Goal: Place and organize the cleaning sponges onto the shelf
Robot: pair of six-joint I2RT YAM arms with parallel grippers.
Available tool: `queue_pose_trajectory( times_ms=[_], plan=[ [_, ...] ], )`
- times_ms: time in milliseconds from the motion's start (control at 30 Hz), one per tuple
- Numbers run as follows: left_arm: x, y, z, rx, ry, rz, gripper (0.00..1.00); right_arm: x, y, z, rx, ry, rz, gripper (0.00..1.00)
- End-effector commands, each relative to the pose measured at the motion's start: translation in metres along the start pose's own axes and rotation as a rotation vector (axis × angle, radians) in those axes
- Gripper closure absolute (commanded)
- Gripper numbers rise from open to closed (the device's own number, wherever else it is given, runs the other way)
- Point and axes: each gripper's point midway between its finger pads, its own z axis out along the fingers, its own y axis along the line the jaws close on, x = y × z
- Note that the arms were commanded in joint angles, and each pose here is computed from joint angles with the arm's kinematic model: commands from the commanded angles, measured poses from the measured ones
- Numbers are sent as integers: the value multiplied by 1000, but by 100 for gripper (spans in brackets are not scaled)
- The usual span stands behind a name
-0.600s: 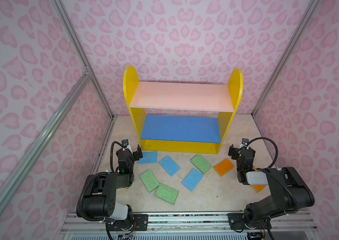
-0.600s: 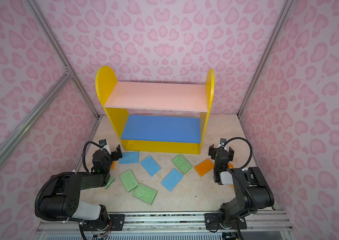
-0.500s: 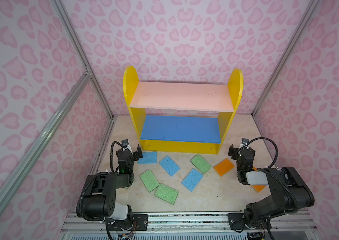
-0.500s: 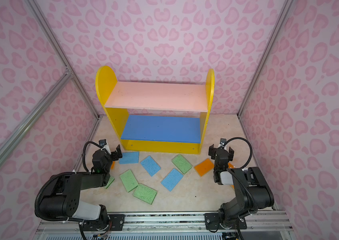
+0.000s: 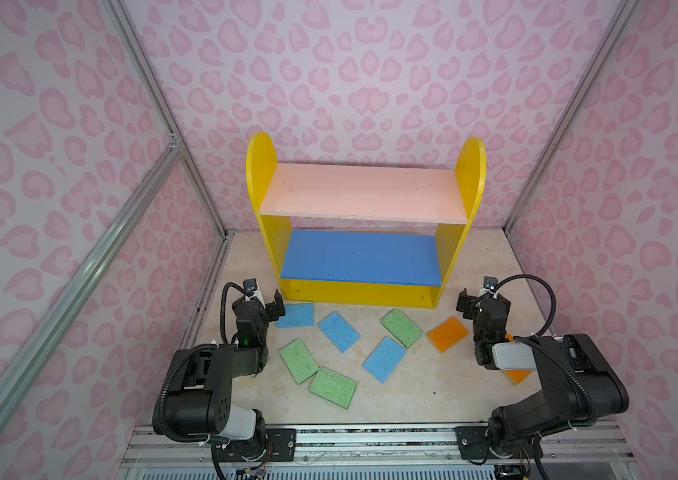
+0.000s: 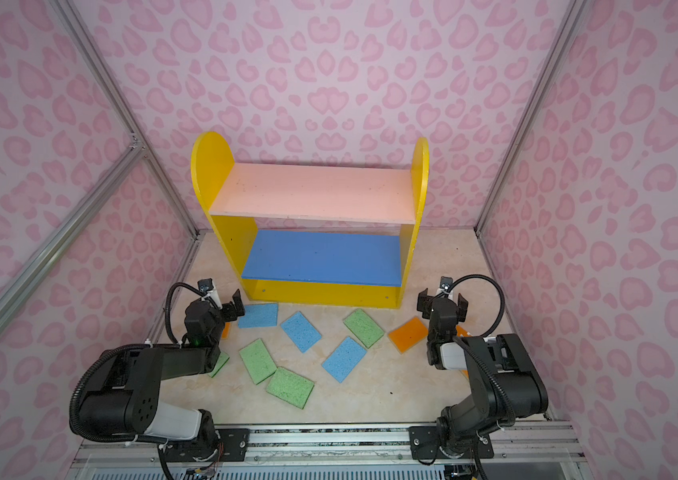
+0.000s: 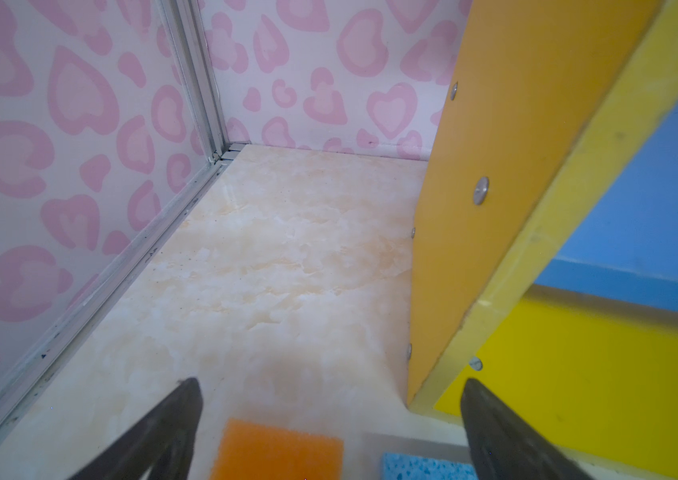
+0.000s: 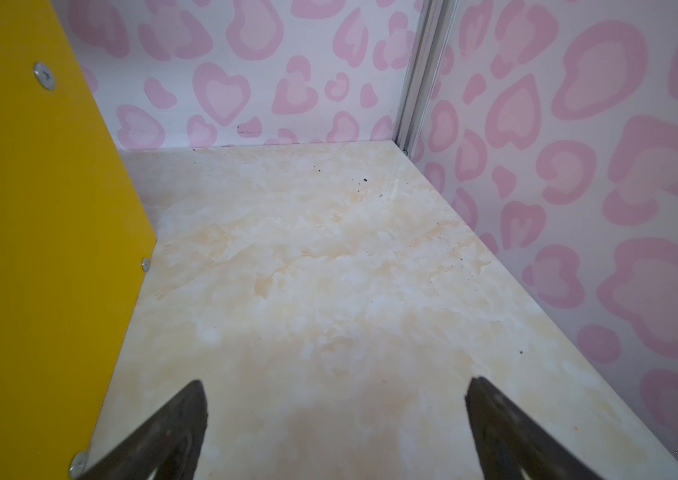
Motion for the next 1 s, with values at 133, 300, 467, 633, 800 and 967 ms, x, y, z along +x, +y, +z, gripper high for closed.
queue_pose_trajectory(
  times_ms=[133,300,467,633,800,967],
  plan=[
    [-7,-1,1,6,-28,-1,2,-3,0,0,1,-10,8,2],
    [-8,-1,2,9,-26,-2,2,-2,0,3,-32,-1,24,2],
    [-7,-1,3,12,-21,-5,2,0,18,6,-151,22,-7,2],
    [-11,1,0,2,-40,-10,3,-2,19,4,-184,12,-5,2],
    [-34,11,-2,-75,35,-18,2,-25,10,-7,-105,51,15,2],
    [-59,8,-29,-65,60,-133,2,-44,-2,-33,-70,57,141,3]
  ],
)
